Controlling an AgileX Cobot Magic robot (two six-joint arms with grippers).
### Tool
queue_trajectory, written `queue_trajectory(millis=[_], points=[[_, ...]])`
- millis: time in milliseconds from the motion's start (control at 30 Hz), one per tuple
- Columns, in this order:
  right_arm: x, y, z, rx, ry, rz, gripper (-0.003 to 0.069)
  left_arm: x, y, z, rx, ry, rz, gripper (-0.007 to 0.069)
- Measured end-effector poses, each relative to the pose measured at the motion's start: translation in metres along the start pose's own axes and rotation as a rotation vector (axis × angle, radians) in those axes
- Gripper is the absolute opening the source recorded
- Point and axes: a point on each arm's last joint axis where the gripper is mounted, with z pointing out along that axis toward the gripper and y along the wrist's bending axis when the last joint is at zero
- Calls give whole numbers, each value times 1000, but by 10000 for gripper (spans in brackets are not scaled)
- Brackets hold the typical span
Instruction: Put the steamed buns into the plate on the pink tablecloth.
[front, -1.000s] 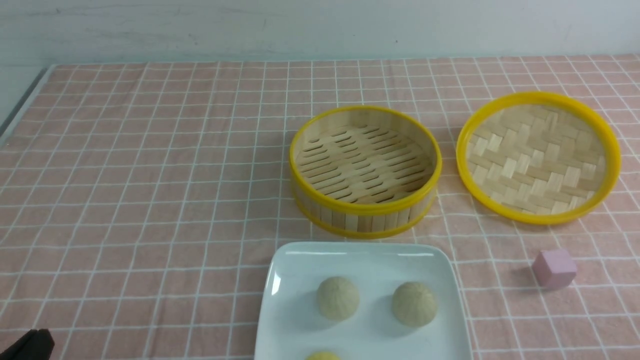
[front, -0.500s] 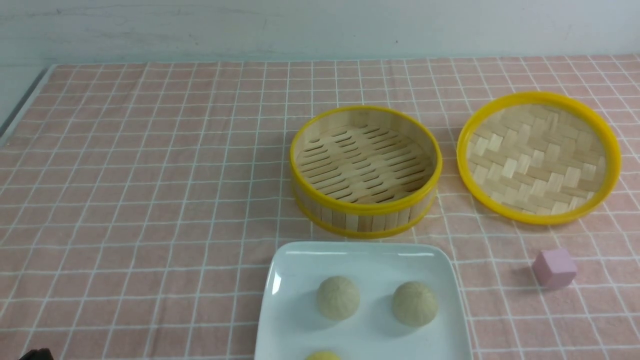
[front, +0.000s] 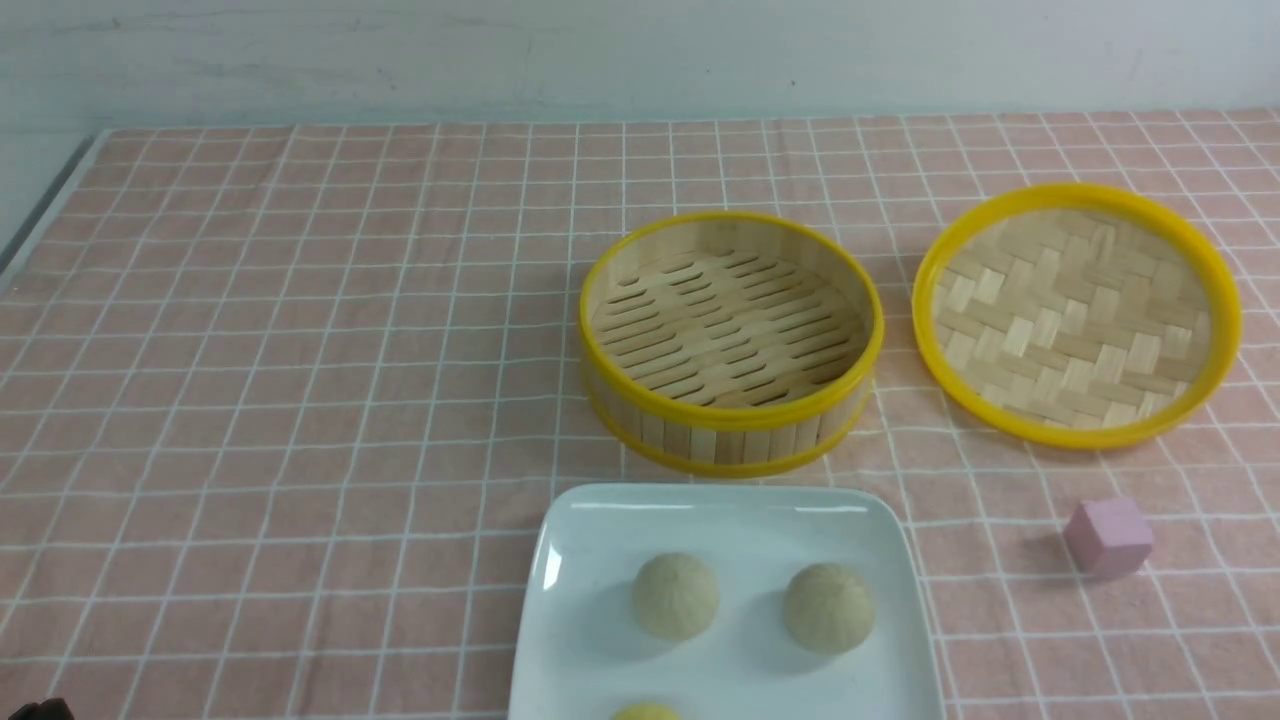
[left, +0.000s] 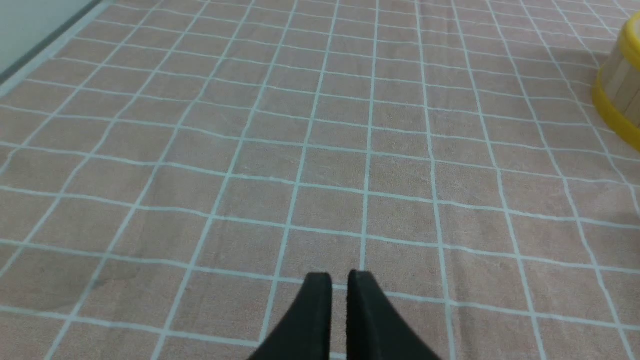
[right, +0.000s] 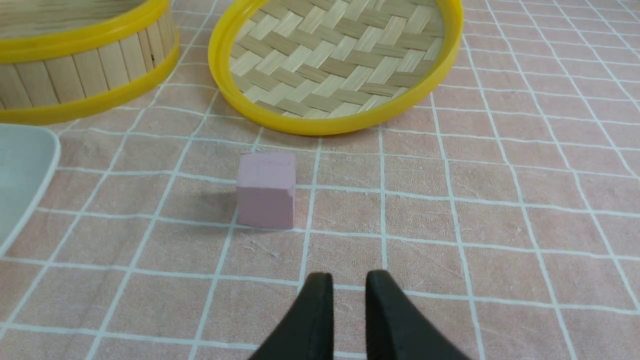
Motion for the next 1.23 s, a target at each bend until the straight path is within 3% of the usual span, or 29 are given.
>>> queue_trajectory(millis=[1233], points=[[0,0,0,0,0,0,167,0,1,0,-6,3,11,123]])
